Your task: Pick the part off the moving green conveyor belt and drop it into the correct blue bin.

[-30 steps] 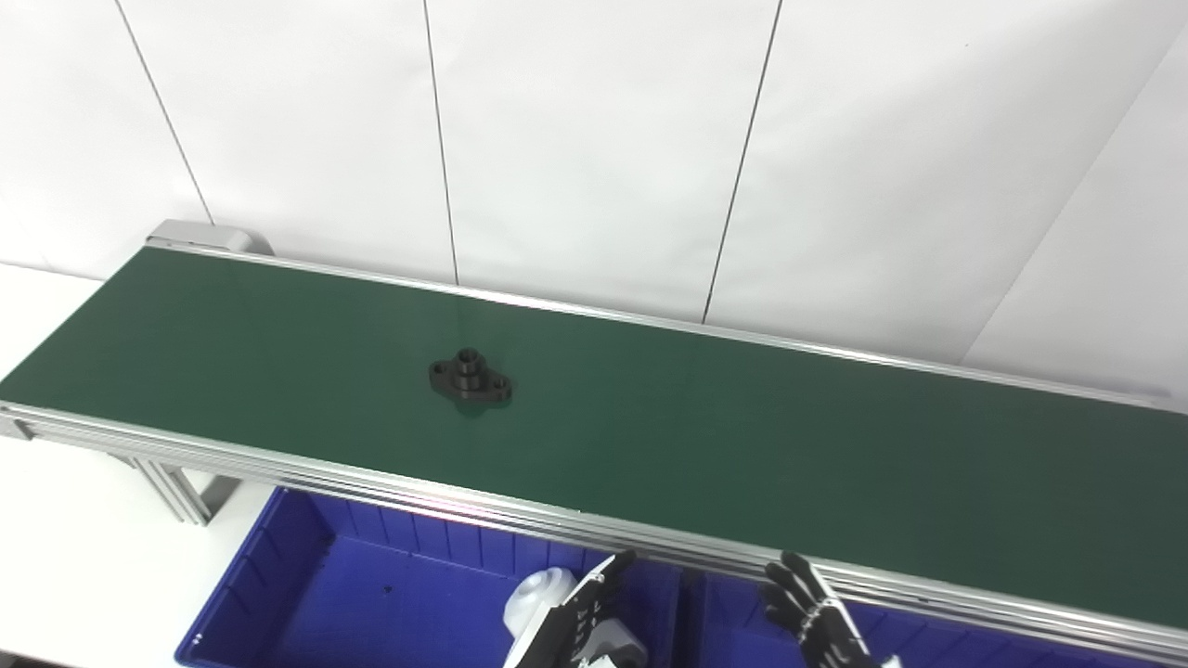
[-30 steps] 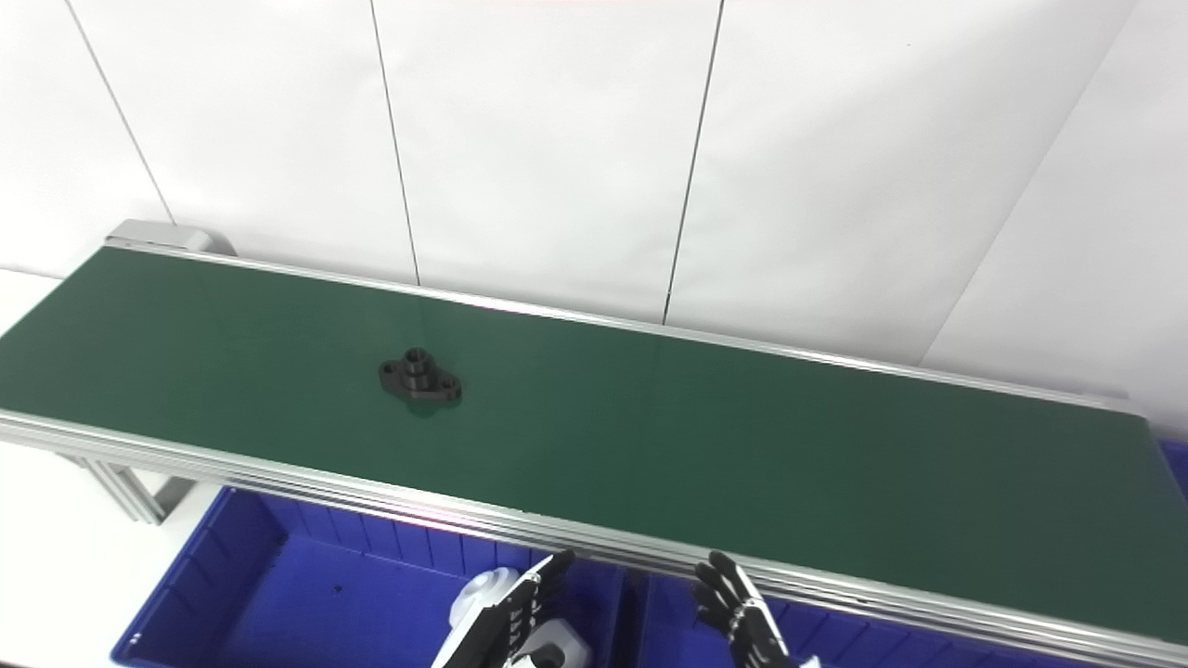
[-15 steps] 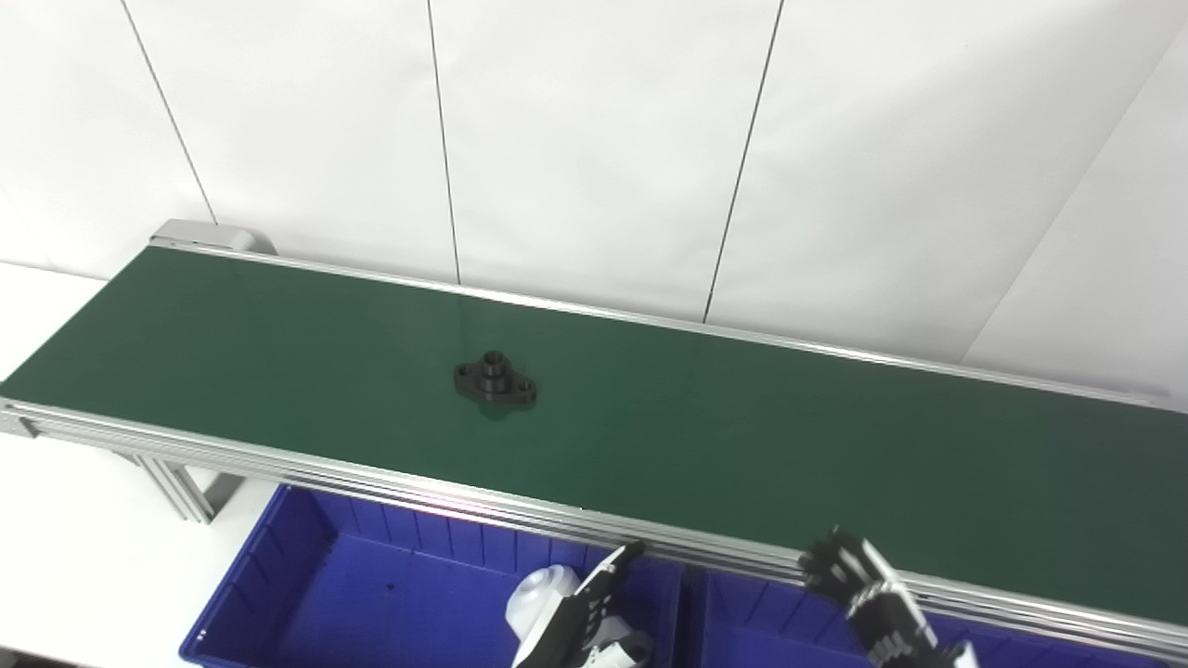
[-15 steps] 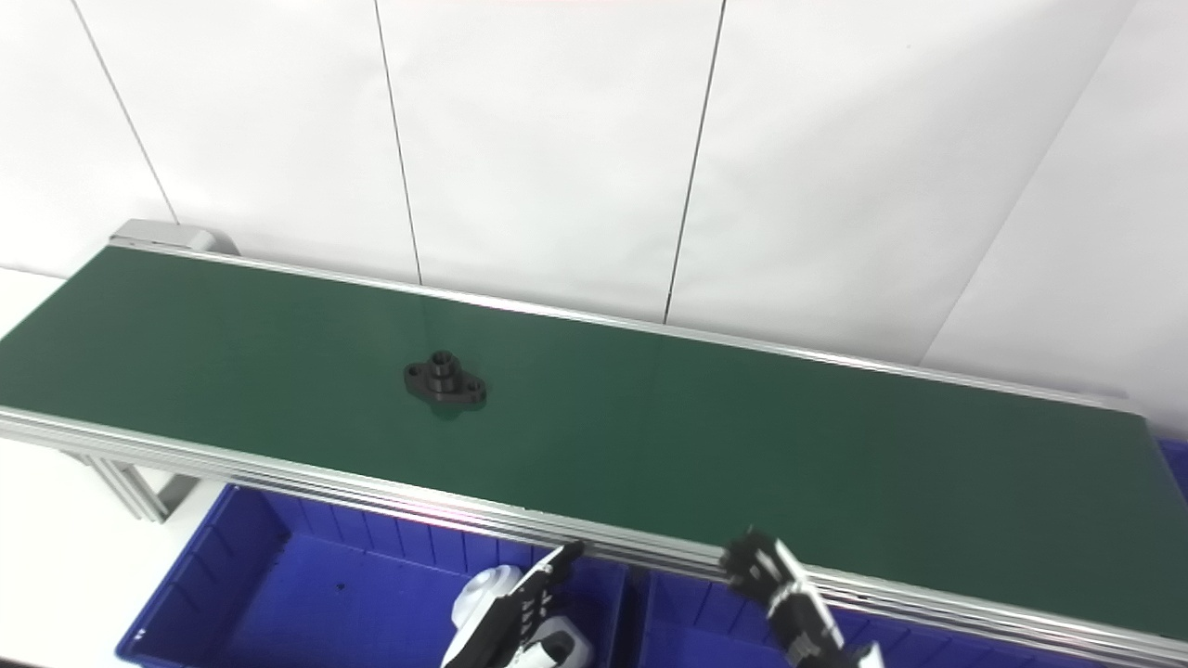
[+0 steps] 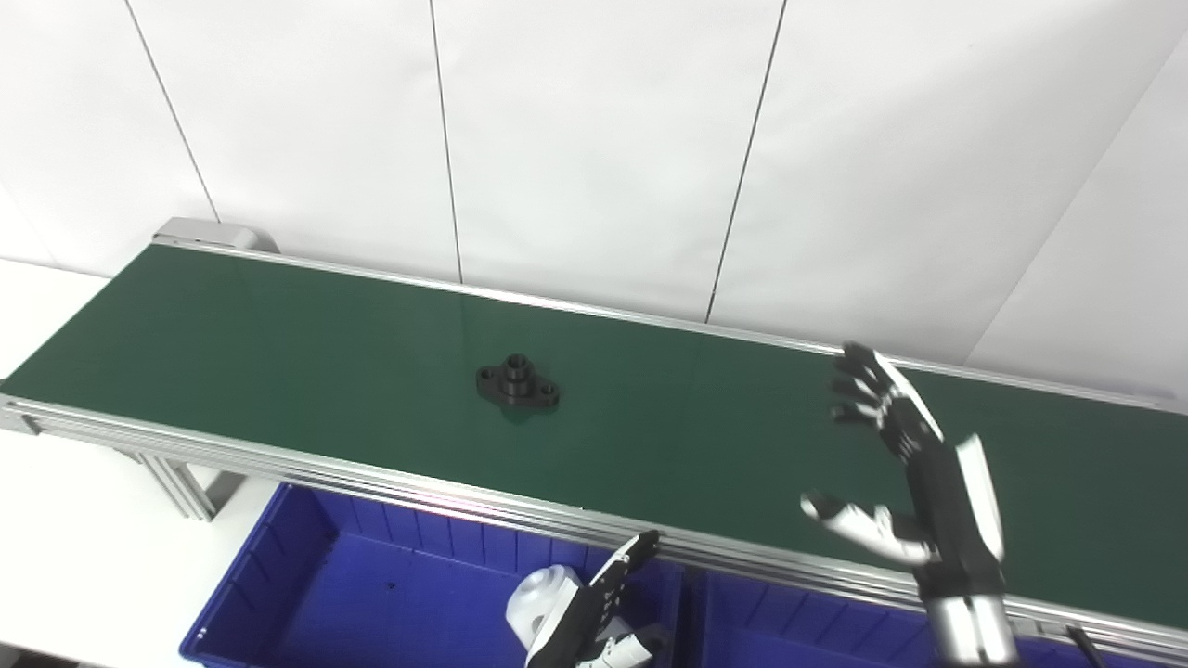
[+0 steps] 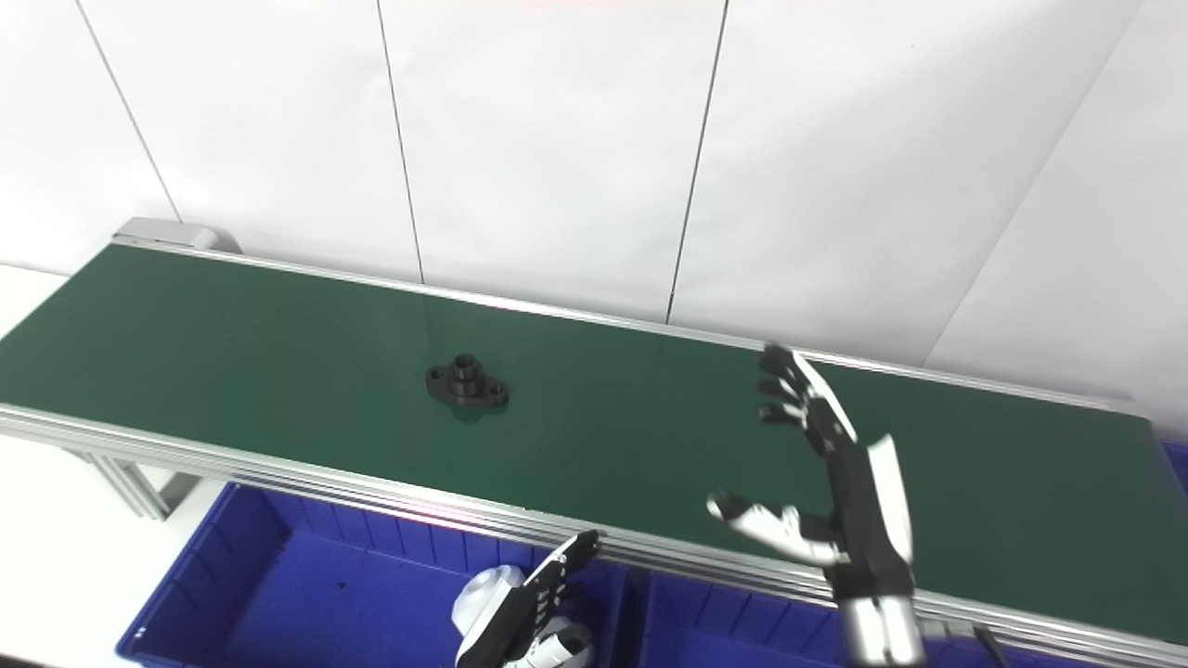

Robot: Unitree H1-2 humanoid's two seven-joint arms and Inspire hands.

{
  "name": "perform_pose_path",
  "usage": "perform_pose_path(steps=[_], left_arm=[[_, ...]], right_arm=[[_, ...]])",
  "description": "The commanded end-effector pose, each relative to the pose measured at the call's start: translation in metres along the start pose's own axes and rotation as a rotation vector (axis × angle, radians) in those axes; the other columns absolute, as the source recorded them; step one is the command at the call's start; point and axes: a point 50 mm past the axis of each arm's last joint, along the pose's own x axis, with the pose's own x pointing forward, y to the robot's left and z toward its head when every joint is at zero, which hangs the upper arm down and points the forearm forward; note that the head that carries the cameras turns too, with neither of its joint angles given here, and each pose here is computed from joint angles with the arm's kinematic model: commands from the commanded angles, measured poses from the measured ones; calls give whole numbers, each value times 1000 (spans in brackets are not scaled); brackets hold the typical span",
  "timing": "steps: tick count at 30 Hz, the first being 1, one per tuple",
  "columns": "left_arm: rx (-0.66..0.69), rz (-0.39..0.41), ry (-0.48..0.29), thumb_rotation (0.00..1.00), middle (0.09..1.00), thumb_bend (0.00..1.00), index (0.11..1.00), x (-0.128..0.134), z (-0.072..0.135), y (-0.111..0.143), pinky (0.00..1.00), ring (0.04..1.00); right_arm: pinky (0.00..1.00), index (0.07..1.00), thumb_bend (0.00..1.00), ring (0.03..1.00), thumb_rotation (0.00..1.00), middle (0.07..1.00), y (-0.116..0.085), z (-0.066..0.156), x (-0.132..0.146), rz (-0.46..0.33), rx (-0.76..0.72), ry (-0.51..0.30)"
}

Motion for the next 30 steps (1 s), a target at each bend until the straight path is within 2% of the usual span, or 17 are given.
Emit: perform_pose_path(steps=[1, 5, 8, 19, 30], left_arm=[[-72, -7, -80, 791, 964, 930, 922, 12, 18, -27, 872, 961], [-86, -16, -77, 790, 969, 938, 927, 13, 17, -28, 864, 956], [-82, -20, -80, 789, 965, 931, 921, 13, 17, -27, 860, 953], [-81, -23, -83, 778, 970, 926, 925, 14, 18, -28, 887, 969], [-79, -27, -88, 790, 969, 933, 930, 14, 20, -31, 891, 959]], right_arm=[[677, 869, 955, 777, 597, 844, -2, 9, 18, -27, -5, -49], [686, 879, 920, 799, 586, 857, 2, 10, 36, -10, -32, -46], [688, 884, 905, 788, 571, 857, 7, 11, 50, 5, -76, -15], [604, 866, 938, 733, 511, 807, 31, -3, 99, 72, -273, 93], [630, 842, 966, 762, 523, 819, 46, -21, 144, 205, -543, 169]])
